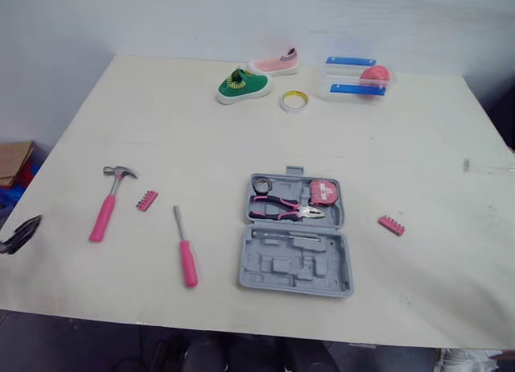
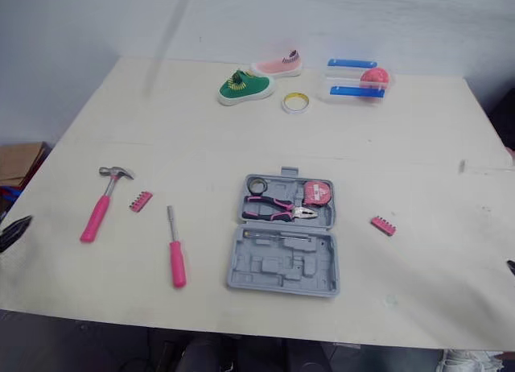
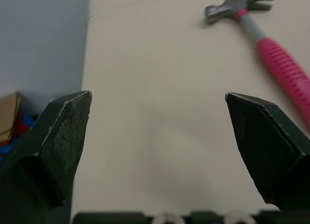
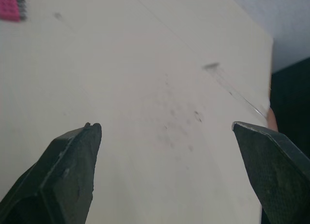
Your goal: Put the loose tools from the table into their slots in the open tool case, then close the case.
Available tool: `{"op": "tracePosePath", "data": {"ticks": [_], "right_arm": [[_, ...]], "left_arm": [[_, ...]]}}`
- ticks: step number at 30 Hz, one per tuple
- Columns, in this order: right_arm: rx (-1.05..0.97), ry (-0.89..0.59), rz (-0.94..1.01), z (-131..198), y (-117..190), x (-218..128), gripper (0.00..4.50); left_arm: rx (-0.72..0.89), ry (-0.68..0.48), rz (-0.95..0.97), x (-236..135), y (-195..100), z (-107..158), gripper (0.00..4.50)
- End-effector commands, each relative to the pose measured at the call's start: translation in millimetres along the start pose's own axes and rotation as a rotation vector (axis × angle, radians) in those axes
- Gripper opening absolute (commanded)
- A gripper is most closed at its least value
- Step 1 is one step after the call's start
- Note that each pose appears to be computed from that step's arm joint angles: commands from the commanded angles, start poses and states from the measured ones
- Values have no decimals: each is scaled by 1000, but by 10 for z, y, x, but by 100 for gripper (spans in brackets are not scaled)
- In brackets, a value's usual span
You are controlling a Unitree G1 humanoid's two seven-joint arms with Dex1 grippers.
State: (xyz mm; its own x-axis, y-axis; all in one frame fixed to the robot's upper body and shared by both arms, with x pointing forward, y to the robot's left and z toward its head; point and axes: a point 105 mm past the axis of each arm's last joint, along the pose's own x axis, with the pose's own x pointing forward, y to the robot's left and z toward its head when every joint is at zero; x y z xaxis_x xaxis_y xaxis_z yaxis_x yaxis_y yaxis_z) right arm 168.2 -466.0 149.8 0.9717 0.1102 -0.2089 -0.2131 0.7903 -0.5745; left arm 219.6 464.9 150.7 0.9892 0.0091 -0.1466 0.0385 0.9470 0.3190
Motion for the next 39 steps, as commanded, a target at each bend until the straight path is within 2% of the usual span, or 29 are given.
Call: {"op": "tracePosePath", "data": {"ticks": [1,8,13,18,21,25,27,31,35,39], "right_arm": [[-13,34,-124,-16,-209,-173,450],[-14,-9,-70,43,-151,-17,450],[-16,-159,25,282,-28,305,450],[-12,-321,157,568,227,618,450],[2,-438,279,806,520,792,450],[31,-560,411,1134,879,940,450],[56,-600,446,1260,994,982,450],[54,-690,562,1548,1252,1052,450],[42,-758,665,1779,1480,1073,450],[37,-847,720,1990,1617,1047,450]], "left_arm": [[5,-17,91,-175,181,-1,448],[21,-79,36,-63,22,101,448],[19,-141,-16,21,-166,238,448],[10,-187,-63,95,-385,372,448],[5,-193,-75,124,-508,446,448],[-24,-149,-77,155,-694,514,448],[-14,-89,-63,174,-738,479,448],[-61,-65,-65,239,-984,613,448],[-131,39,24,282,-1045,564,448],[-178,212,66,415,-1048,381,448]]}}
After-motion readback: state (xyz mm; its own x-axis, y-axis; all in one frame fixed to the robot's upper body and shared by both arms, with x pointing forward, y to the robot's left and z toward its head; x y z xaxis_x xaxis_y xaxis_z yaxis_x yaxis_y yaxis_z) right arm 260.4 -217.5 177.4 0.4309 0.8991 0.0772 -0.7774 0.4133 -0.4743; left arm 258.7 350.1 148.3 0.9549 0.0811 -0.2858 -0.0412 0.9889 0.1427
